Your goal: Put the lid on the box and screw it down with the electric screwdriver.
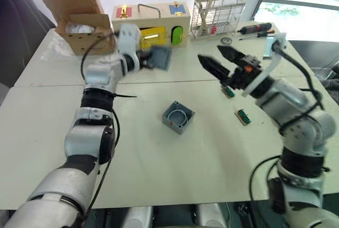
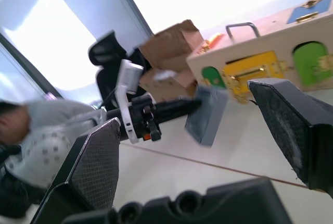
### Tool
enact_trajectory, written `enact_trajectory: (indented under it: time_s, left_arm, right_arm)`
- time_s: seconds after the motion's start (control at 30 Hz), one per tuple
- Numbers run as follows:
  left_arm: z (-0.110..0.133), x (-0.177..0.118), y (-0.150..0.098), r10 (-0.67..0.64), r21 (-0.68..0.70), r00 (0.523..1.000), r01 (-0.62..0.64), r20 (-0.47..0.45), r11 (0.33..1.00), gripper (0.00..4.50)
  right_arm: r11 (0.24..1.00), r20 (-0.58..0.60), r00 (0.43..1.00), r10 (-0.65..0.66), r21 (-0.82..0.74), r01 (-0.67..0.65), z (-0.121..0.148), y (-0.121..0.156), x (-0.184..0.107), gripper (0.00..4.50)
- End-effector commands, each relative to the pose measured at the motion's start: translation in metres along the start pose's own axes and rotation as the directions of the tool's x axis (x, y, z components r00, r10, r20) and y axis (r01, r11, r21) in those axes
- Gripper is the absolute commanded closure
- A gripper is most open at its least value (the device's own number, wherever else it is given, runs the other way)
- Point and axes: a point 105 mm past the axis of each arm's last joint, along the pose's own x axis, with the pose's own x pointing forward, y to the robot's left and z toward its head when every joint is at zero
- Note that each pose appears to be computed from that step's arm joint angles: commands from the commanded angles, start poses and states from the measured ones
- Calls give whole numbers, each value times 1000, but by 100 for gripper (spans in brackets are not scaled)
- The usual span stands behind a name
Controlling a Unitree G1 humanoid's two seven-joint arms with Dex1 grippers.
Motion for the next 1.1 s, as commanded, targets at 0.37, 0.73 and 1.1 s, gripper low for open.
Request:
enact_trajectory:
  time_s: [0.37, 0.73, 1.1]
  left_arm:
    - [21, -38, -62, -138, 170, 965, 101, 223, 980, 446]
    - [23, -37, -78, -200, 185, 951, 158, 235, 970, 450]
    - [17, -35, -79, -214, 175, 953, 178, 213, 968, 450]
  right_arm:
    - [991, -46, 990, 136, 4, -136, 5, 8, 30, 0]
    - [990, -80, 987, 143, 14, -142, 1, 8, 29, 144]
    - [992, -63, 991, 121, 29, -119, 1, 6, 26, 437]
